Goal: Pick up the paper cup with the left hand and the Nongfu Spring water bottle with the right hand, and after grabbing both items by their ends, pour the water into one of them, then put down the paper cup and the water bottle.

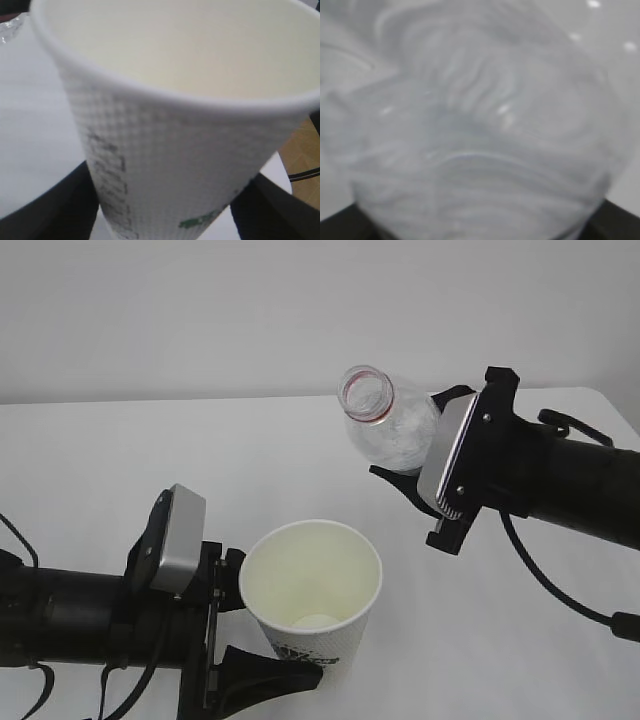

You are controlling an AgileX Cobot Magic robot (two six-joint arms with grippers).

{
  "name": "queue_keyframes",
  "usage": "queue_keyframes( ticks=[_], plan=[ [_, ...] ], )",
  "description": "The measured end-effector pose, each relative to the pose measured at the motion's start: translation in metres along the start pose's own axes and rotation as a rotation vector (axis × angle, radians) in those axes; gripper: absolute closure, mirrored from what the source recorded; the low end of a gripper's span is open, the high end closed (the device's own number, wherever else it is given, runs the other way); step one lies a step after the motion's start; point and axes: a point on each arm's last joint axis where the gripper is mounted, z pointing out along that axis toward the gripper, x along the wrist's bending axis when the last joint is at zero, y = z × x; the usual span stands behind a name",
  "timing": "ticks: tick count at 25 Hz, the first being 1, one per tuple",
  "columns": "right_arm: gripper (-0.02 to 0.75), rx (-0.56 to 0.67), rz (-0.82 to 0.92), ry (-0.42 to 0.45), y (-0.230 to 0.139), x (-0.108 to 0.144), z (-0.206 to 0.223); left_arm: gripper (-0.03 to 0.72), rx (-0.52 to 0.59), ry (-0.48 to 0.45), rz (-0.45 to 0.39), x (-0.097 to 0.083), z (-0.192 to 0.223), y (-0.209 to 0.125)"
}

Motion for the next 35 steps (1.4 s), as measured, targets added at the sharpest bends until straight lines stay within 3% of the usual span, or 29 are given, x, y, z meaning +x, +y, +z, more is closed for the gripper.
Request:
queue_keyframes(
  ticks=[35],
  plan=[
    [0.24, -0.08, -0.194, -0.094, 0.008, -0.008, -0.001, 0.133, -0.037, 0.0, 0.071, -0.003, -0.006, 0.019]
  ],
)
